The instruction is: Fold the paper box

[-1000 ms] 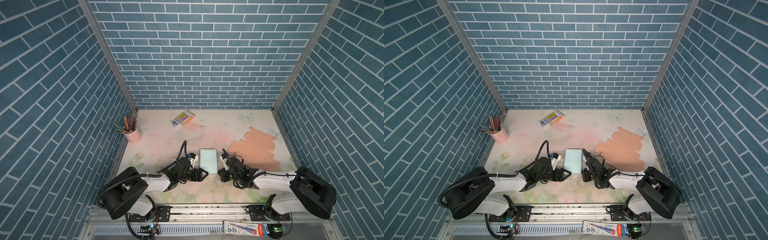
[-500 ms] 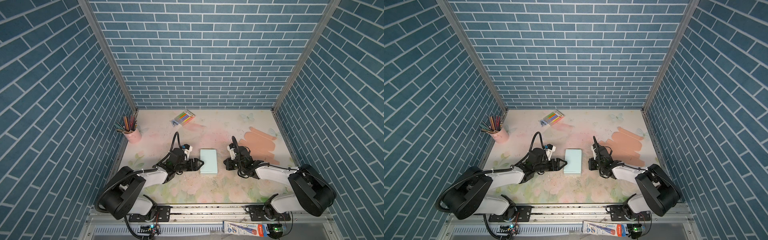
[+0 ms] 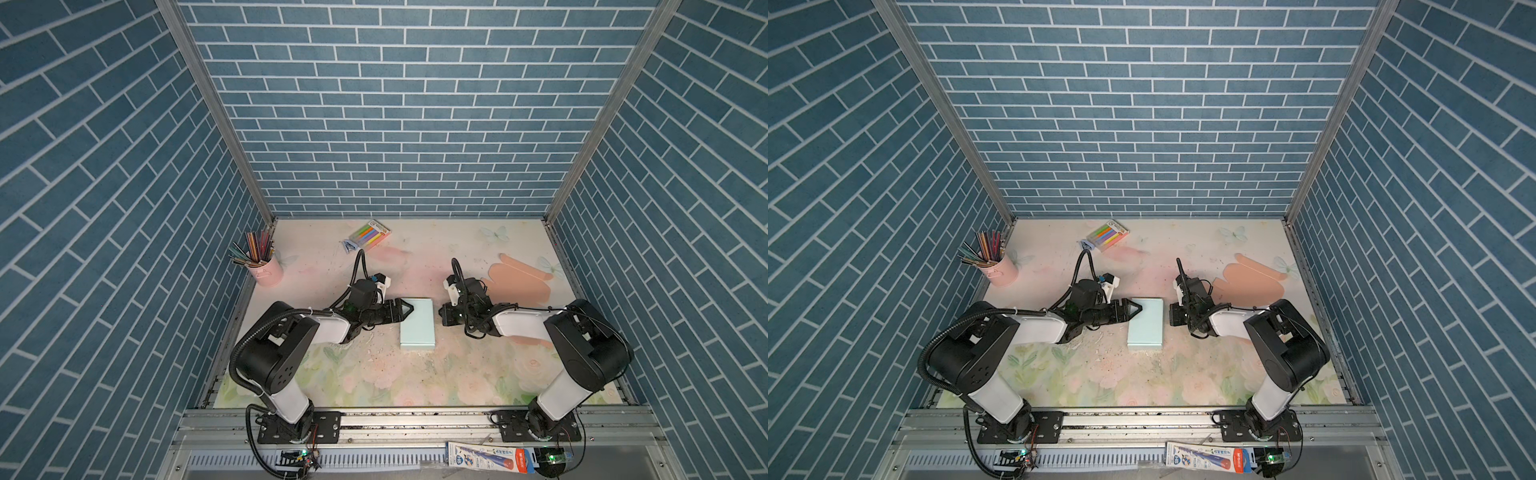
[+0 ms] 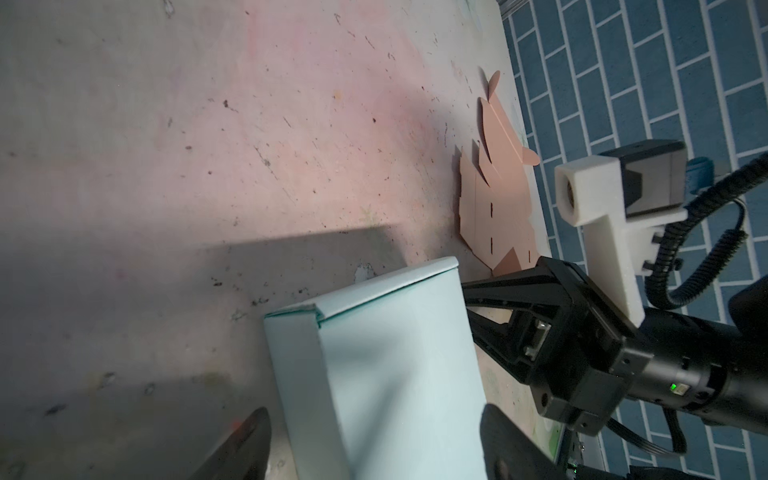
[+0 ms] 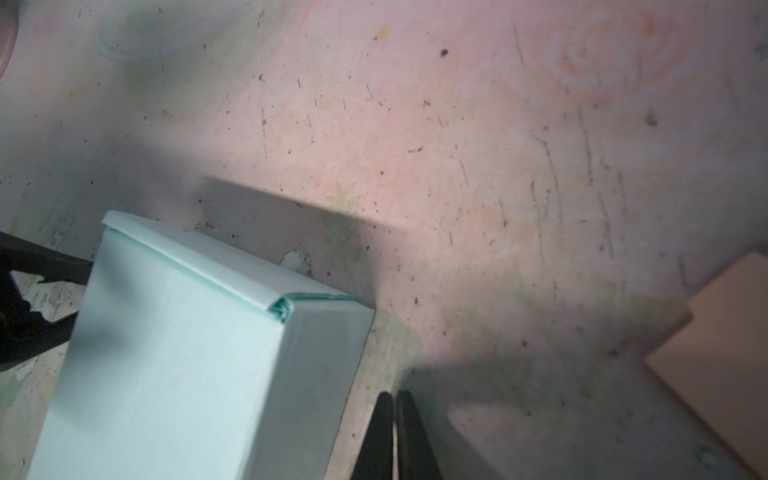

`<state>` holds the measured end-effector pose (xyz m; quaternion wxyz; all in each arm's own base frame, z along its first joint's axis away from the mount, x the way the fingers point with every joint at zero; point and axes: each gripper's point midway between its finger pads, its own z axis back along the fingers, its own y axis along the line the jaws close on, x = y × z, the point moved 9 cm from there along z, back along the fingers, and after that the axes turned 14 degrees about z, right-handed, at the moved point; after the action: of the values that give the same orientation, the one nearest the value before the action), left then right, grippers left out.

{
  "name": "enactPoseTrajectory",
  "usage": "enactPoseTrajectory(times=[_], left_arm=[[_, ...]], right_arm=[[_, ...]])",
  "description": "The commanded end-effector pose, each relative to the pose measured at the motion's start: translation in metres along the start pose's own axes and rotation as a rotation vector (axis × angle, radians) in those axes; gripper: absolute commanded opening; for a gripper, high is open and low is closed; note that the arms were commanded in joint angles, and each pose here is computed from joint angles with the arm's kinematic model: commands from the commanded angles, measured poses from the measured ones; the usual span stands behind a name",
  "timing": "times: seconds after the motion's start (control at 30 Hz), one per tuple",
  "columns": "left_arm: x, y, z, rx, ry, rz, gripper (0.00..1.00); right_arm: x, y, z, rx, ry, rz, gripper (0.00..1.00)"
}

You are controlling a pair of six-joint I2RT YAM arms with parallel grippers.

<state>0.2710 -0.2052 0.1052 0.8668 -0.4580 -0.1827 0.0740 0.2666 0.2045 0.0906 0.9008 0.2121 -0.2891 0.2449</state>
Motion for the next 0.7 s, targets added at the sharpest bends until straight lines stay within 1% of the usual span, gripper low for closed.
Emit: enactPoseTrajectory(times=[0.0, 0.2, 0.4, 0.67], left_arm=[[0.007, -0.009, -0.003, -0.061, -0.013, -0.007, 0.79], [0.005, -0.014, -0.013, -0.08, 0.01, -0.015, 0.76], [0.004, -0.017, -0.022, -0.092, 0.028, -0.016, 0.75], [-0.001, -0.019, -0.026, -0.101, 0.045, -0.016, 0.74]], right_arm=[[0.006, 0.001, -0.006, 0.024, -0.006, 0.029, 0.08], [0.01, 0.004, -0.016, 0.06, -0.006, 0.018, 0.08], [0.01, 0.022, -0.024, 0.109, 0.0, 0.039, 0.07], [0.008, 0.05, -0.016, 0.204, -0.034, 0.053, 0.06]])
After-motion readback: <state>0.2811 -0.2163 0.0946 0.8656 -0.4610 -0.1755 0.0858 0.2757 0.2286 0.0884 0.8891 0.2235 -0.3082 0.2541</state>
